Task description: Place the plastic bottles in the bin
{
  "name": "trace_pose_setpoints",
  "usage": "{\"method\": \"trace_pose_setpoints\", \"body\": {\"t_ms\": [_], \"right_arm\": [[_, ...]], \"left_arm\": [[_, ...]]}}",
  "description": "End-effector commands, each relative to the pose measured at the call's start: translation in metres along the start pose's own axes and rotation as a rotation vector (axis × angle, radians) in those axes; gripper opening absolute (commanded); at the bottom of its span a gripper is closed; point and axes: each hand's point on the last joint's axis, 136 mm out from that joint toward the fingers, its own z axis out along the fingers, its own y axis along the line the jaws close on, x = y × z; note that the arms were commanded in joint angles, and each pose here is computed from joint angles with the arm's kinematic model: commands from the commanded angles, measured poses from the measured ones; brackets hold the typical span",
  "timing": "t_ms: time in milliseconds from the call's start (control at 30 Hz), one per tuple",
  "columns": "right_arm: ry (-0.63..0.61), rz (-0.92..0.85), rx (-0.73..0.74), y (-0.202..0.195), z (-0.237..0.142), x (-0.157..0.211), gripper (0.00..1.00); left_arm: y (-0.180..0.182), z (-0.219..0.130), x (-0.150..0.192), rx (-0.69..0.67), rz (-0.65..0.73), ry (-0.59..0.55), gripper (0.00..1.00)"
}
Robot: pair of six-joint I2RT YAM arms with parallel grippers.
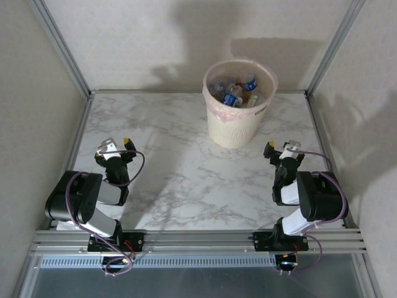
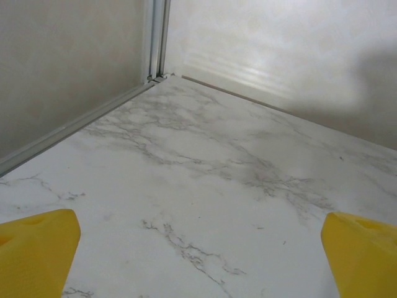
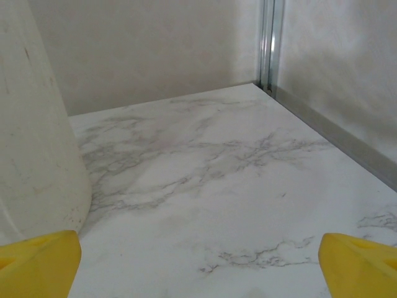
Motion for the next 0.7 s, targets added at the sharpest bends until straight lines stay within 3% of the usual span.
{"method": "trace_pose_setpoints", "body": {"t_ms": [0,667], "right_arm": [[-0.047,-0.011,-0.024,0.0069,0.0023,-0.0132,0.99],[-0.042,-0.023,-0.045,0.0109,0.0034,-0.0125,0.99]], "left_arm": [[-0.0083,0.0003,-0.0089,0.024,0.007,-0.033,0.99],[-0.0114,0.0000,-0.0085,0.032,0.017,-0.032,0.99]]}}
